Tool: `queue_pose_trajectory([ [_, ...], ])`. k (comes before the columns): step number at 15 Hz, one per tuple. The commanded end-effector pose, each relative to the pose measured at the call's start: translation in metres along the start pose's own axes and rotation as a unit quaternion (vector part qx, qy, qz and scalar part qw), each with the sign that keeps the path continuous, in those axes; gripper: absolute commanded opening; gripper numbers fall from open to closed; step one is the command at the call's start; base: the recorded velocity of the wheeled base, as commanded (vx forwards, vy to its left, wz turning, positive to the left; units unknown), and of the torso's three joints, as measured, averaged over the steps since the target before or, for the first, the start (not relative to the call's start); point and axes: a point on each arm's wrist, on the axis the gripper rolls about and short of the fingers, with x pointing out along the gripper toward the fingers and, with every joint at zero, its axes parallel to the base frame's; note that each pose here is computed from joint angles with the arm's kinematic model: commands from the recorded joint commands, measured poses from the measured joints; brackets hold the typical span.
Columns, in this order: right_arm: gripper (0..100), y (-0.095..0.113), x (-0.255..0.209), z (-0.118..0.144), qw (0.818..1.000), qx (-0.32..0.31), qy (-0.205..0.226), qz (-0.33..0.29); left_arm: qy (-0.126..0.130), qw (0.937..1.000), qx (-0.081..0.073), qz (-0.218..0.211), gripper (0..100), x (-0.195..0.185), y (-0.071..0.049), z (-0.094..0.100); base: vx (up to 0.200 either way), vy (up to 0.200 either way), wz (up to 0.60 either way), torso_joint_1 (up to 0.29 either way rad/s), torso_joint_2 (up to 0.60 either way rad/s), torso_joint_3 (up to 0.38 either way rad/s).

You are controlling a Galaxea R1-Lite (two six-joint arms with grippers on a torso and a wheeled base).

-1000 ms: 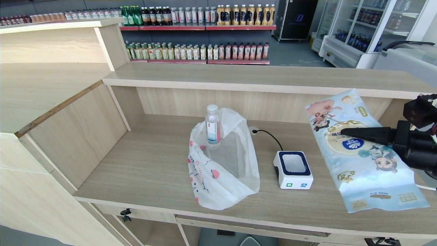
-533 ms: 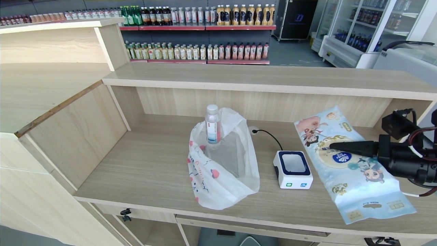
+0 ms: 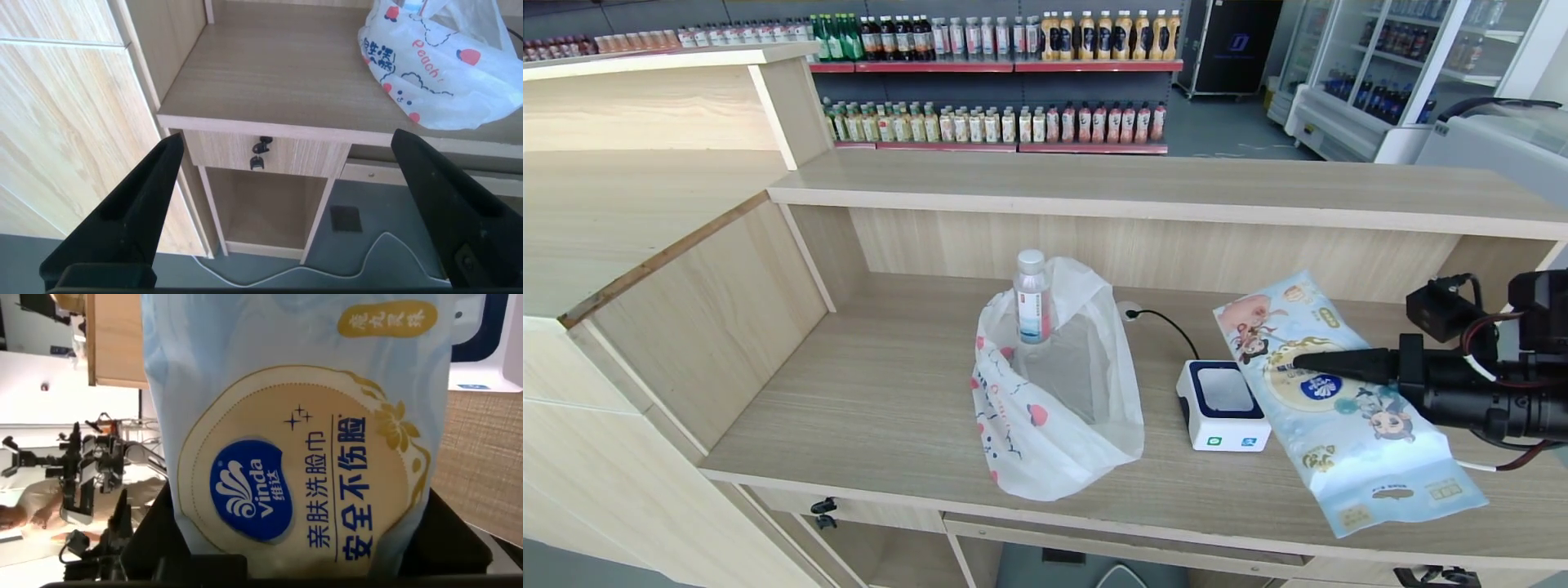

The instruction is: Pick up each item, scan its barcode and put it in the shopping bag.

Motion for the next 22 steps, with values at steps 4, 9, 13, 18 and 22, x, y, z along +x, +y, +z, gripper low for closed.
queue_pose_trajectory([
  [4,0,-0.010,0.010,0.007,1.000,0.008,0.006,-0.004,0.001,1.0000,0.000,0.000,100,0.000,0.000,0.000,0.000,0.000,0.00,0.000,0.00,0.000],
  [9,0,-0.014,0.014,0.003,1.000,0.004,0.016,-0.005,0.001,1.0000,0.000,0.000,100,0.000,0.000,0.000,0.000,0.000,0.00,0.000,0.00,0.000],
  [13,0,-0.018,0.022,0.004,1.000,0.002,0.025,-0.003,0.001,1.0000,0.000,0.000,100,0.000,0.000,0.000,0.000,0.000,0.00,0.000,0.00,0.000],
  [18,0,-0.024,0.028,0.003,1.000,-0.003,0.030,-0.003,0.001,1.0000,0.000,0.000,100,0.000,0.000,0.000,0.000,0.000,0.00,0.000,0.00,0.000],
  [22,0,-0.024,0.034,0.005,0.999,-0.014,0.029,0.004,0.001,1.0000,0.000,0.000,100,0.000,0.000,0.000,0.000,0.000,0.00,0.000,0.00,0.000],
])
